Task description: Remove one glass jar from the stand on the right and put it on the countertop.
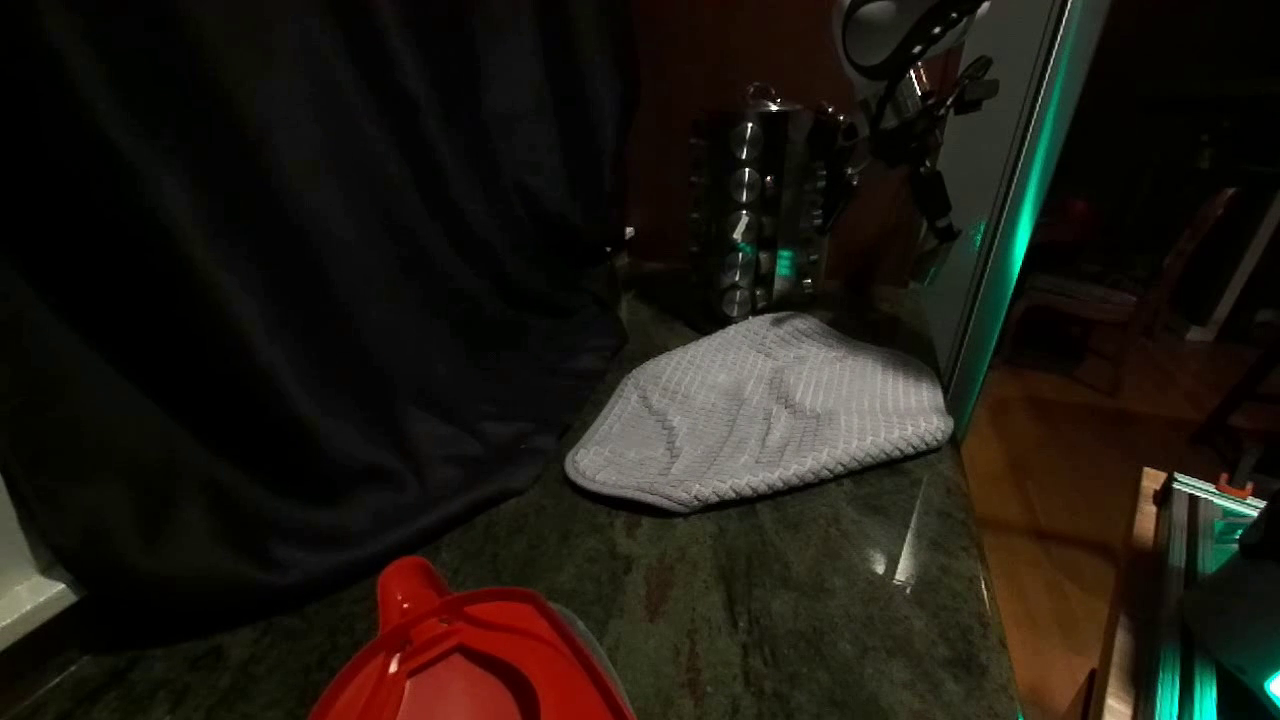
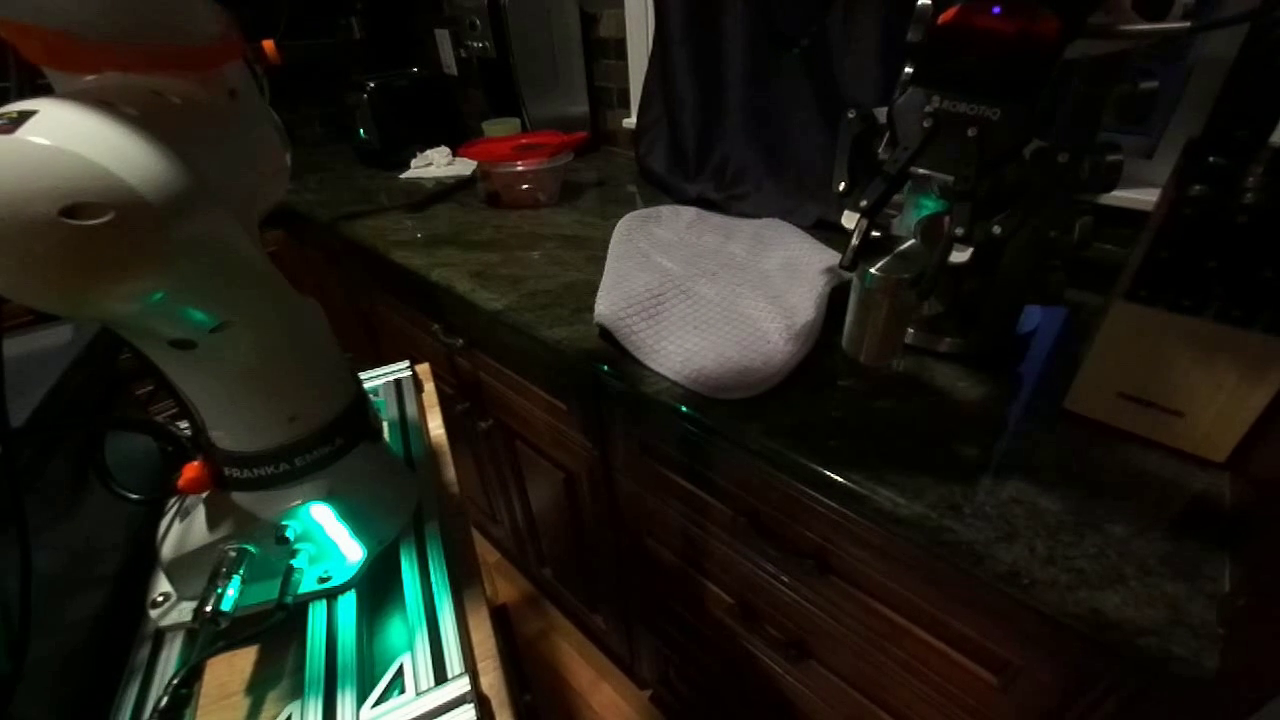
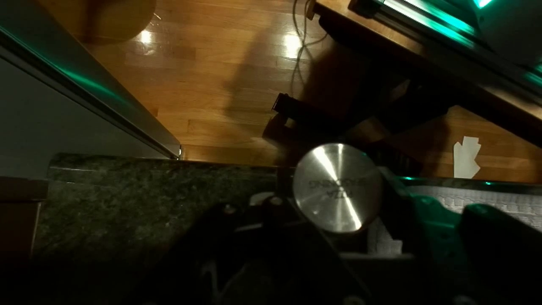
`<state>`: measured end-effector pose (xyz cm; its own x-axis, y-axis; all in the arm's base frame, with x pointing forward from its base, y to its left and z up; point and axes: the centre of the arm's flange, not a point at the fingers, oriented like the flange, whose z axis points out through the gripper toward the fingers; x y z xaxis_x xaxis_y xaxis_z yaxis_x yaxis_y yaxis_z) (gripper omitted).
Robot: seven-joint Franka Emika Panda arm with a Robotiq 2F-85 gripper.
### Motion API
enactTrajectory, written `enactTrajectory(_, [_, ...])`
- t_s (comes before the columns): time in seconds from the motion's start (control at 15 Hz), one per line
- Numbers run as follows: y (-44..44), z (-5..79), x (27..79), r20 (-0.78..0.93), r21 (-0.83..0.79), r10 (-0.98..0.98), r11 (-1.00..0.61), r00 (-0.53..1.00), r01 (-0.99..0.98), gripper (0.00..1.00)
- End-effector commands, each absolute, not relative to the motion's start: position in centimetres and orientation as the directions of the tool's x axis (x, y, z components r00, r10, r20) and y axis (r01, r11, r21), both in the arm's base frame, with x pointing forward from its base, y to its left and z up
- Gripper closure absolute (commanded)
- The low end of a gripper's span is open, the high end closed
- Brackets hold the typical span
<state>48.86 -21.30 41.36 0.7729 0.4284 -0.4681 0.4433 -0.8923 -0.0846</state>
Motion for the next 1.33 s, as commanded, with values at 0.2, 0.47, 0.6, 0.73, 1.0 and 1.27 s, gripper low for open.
enactTrajectory(0.2, [-19.2, 50.9, 48.9, -0.454, -0.095, 0.416, -0.902, 0.788, 0.422, 0.75])
enactTrajectory(0.47, [-17.2, 55.7, 52.0, -0.438, -0.063, 0.418, -0.897, 0.796, 0.436, 0.75])
enactTrajectory(0.6, [-16.1, 57.1, 53.8, -0.428, -0.045, 0.422, -0.893, 0.799, 0.448, 0.75])
enactTrajectory(0.73, [-15.0, 58.1, 55.4, -0.424, -0.033, 0.423, -0.891, 0.801, 0.453, 0.75])
enactTrajectory(1.0, [-13.9, 60.3, 57.8, -0.441, -0.047, 0.414, -0.897, 0.796, 0.44, 0.75])
enactTrajectory(1.27, [-13.8, 61.8, 59.4, -0.433, -0.048, 0.394, -0.908, 0.811, 0.416, 0.75])
